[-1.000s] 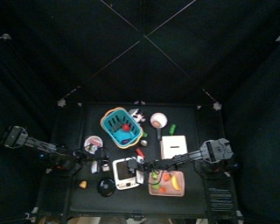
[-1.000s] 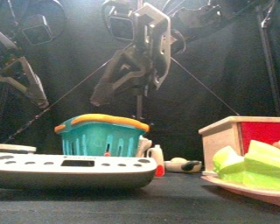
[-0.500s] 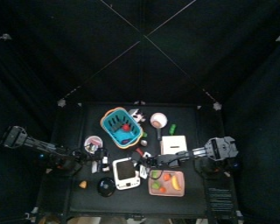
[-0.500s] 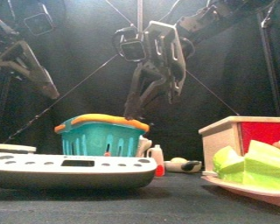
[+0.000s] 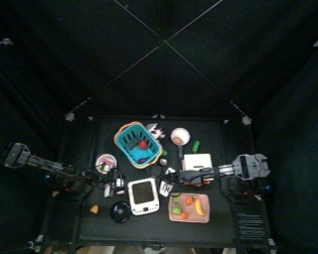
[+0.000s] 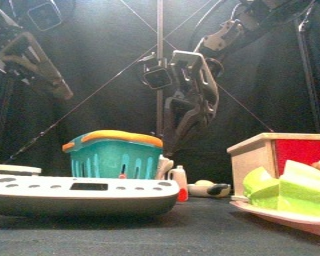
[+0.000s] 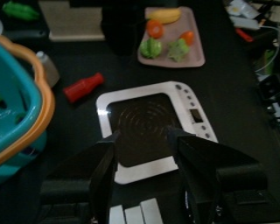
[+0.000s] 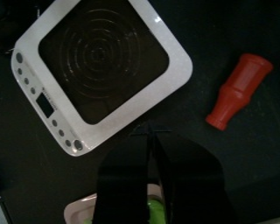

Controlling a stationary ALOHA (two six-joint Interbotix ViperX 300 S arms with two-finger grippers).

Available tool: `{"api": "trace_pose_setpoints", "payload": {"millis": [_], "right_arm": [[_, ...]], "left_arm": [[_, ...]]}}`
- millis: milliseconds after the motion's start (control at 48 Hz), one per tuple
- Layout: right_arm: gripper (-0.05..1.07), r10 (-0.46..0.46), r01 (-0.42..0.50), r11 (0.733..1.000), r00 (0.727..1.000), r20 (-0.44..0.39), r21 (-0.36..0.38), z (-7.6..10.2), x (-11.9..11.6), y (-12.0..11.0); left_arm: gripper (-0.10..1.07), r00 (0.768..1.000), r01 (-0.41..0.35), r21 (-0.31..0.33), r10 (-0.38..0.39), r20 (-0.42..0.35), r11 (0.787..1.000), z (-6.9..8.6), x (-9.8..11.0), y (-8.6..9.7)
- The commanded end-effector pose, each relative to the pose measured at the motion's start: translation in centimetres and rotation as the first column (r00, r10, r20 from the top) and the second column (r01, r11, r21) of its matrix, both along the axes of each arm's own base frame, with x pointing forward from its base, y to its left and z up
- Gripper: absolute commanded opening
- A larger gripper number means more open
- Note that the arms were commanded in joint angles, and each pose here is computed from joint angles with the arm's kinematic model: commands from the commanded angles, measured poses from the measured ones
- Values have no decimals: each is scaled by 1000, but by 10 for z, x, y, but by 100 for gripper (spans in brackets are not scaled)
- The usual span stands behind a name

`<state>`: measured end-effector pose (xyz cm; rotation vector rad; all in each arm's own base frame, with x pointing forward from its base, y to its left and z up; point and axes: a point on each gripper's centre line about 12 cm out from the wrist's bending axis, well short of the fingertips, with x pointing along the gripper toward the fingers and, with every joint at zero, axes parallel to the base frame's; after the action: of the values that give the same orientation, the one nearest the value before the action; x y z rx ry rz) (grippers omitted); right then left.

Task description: Grab ketchup

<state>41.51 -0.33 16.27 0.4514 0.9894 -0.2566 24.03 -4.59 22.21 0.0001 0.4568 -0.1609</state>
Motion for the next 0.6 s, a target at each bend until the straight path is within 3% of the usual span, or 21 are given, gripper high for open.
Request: {"api": "trace_pose_setpoints", "payload": {"millis": [0,292,417,583], "right_arm": [[37,-22,23,1000,998,59,-19,22,-1,-8],[37,-83,89,989,995,60,-114,16,1,-33],[40,-113,119,982,993,42,-150,5,5,-42],[55,-149,146,969,989,2,-200,-9,3,-49]], "left_arm": [[83,997,46,-7,-45,56,999,15,6,-4],[83,995,54,-44,-50,88,998,18,8,4],[83,999,-2,-62,5,48,998,7,4,11],[83,997,-82,-93,82,-8,992,-6,-3,18]]}}
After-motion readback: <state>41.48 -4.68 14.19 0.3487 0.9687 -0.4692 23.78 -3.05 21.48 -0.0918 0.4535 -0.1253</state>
